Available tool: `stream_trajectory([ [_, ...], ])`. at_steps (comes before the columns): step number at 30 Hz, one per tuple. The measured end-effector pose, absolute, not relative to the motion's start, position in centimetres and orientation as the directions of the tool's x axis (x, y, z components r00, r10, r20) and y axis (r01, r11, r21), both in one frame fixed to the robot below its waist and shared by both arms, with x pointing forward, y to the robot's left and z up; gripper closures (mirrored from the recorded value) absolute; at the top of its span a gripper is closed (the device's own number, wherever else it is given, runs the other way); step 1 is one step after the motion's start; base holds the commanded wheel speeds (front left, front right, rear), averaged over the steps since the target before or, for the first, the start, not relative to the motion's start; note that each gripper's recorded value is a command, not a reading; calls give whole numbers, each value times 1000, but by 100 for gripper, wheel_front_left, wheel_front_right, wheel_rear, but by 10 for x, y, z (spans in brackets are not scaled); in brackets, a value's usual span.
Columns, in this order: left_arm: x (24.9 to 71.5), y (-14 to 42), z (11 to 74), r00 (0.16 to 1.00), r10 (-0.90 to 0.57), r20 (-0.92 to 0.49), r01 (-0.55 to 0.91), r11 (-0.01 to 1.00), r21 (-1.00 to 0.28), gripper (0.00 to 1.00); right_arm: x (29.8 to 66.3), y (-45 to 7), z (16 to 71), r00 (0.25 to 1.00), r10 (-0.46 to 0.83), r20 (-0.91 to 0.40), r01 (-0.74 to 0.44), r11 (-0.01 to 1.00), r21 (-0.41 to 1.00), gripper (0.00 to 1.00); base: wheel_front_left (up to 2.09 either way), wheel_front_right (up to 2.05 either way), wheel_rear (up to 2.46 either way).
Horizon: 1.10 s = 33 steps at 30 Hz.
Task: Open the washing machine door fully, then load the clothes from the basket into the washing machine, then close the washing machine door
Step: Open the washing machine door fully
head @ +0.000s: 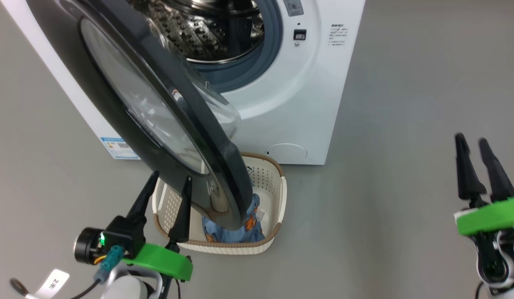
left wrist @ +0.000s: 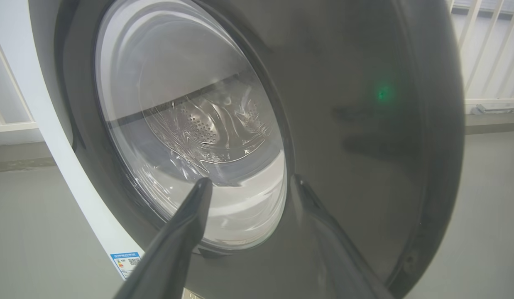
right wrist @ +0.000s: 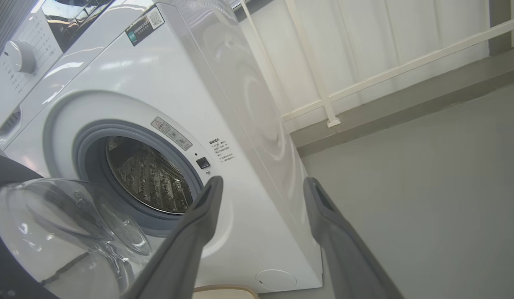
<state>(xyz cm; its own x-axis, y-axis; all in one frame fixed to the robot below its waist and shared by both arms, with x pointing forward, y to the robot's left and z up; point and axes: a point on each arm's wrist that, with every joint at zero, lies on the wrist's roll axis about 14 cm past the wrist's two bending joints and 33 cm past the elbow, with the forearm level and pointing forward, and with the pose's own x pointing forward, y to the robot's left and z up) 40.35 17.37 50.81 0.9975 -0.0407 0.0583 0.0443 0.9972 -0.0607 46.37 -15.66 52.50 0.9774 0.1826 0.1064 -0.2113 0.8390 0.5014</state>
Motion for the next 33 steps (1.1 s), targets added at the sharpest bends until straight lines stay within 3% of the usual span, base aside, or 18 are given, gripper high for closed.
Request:
stream_trajectory([
  [10, 393, 170, 508, 996, -60, 60, 65, 996, -69, 0, 416, -188, 504, 995, 77, 65, -92, 953, 288, 0, 0, 0, 0],
  [18, 392, 170, 509, 996, -63, 65, 67, 996, -65, 0, 384, -201, 504, 998, 14, 66, -24, 988, 153, 0, 0, 0, 0],
  [33, 395, 165, 504, 995, -87, 51, 90, 994, -64, 0, 363, -210, 501, 999, -30, 45, 25, 995, 96, 0, 0, 0, 0],
])
